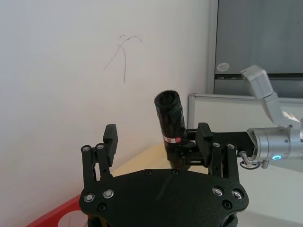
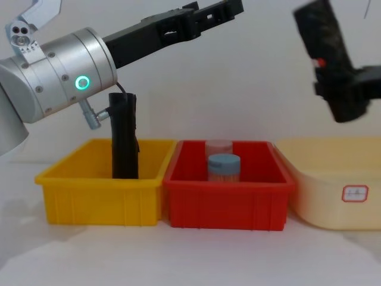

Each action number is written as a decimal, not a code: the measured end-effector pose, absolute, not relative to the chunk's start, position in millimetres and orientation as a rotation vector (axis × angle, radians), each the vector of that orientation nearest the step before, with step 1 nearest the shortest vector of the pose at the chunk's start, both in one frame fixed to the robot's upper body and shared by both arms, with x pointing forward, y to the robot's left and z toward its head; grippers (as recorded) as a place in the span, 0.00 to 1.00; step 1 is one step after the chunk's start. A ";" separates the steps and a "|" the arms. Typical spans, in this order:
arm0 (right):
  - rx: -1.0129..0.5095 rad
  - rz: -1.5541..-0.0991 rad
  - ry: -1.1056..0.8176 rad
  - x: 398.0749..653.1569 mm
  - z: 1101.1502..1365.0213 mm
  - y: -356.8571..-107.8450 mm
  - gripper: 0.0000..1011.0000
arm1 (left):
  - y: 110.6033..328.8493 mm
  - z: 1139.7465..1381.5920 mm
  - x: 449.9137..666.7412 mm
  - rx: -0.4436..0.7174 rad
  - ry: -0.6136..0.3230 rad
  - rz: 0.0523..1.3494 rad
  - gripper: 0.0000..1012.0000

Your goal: Pick up the garbage bag with the one hand and transfer it to the other hand.

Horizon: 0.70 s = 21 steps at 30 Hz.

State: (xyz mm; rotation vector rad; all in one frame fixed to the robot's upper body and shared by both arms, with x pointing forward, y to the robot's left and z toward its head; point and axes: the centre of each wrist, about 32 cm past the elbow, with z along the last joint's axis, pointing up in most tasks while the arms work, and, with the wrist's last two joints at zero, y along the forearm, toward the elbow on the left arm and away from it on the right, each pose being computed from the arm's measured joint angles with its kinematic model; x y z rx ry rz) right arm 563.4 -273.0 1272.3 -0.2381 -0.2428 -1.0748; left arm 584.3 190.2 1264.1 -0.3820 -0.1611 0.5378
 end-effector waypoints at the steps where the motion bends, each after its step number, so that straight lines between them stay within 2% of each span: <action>1: -0.246 -1.085 -0.239 563.8 1271.3 -276.3 0.57 | 190.2 1264.1 584.3 -0.382 -0.161 0.538 0.99; 10: -0.349 -1.194 -0.186 565.8 1255.4 -315.3 0.58 | 190.2 1264.1 584.3 -0.382 -0.161 0.538 0.99; 13: -0.380 -1.216 -0.173 565.3 1250.7 -325.0 0.69 | 190.2 1264.1 584.3 -0.382 -0.161 0.538 0.99; 14: -0.385 -1.220 -0.171 565.0 1249.9 -327.0 0.69 | 190.2 1264.1 584.3 -0.382 -0.161 0.538 0.99; 15: -0.391 -1.224 -0.170 564.8 1249.2 -328.6 0.75 | 190.2 1264.1 584.3 -0.382 -0.161 0.538 0.99; 16: -0.401 -1.231 -0.167 564.3 1247.9 -332.1 0.75 | 190.2 1264.1 584.3 -0.382 -0.161 0.538 0.99; 17: -0.404 -1.234 -0.166 564.1 1247.5 -333.3 0.80 | 190.2 1264.1 584.3 -0.382 -0.161 0.538 0.99; 19: -0.411 -1.241 -0.165 563.5 1247.0 -336.0 0.84 | 190.2 1264.1 584.3 -0.382 -0.161 0.538 0.99; 21: -0.416 -1.246 -0.166 562.7 1246.8 -338.5 0.92 | 190.3 1264.1 584.3 -0.382 -0.161 0.538 0.99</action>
